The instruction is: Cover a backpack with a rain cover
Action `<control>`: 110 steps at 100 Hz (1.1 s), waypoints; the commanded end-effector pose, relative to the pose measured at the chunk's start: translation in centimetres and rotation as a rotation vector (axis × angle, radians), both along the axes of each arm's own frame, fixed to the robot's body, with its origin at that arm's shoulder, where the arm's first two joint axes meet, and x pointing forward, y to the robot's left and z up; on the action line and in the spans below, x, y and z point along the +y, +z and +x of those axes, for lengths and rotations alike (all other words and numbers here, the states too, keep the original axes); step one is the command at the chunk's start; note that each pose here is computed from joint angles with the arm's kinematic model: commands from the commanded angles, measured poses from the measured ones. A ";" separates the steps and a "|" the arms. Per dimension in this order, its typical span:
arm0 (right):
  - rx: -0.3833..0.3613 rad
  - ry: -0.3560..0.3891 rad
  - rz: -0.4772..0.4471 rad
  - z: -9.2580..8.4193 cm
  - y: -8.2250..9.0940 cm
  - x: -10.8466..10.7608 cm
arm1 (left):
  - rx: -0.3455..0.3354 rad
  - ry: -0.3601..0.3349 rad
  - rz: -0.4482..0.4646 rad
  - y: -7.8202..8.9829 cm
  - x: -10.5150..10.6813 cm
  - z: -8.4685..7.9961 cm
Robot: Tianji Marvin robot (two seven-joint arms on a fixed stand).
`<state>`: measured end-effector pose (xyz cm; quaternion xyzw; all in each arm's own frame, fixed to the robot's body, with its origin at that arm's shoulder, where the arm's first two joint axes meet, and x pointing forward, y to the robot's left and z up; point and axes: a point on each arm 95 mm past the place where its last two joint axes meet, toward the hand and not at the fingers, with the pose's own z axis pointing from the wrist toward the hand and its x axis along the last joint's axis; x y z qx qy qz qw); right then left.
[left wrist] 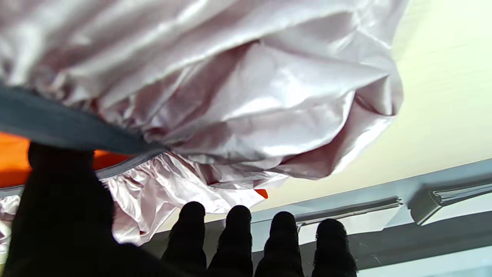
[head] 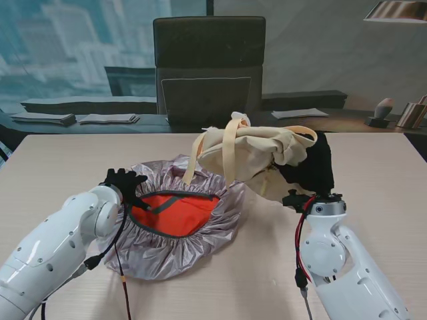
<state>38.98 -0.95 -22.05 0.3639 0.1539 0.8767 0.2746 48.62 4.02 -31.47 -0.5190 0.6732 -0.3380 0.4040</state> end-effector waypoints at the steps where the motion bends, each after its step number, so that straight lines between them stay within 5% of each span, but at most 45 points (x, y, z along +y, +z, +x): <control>1: 0.005 0.021 0.003 -0.3 0.0 0.6 | 0.042 0.006 0.010 -1.3 0.0 -0.6; 24: 0.007 0.036 0.011 -0.6 0.2 1.0 | 0.210 0.182 -0.006 -2.1 -0.3 -1.1; 49: -0.006 0.073 0.053 -1.2 1.1 1.0 | 0.224 0.160 -0.177 -2.9 -1.9 -0.6; 71: 0.023 0.102 0.110 -1.8 1.3 1.1 | 0.150 0.080 -0.458 -2.6 -4.2 0.3; 87: 0.052 0.115 0.119 -1.9 1.0 1.3 | 0.034 -0.059 -0.602 -1.8 -5.4 1.3; 110: 0.096 0.148 0.158 -2.0 0.7 1.8 | -0.104 -0.098 -0.834 0.9 -6.4 0.6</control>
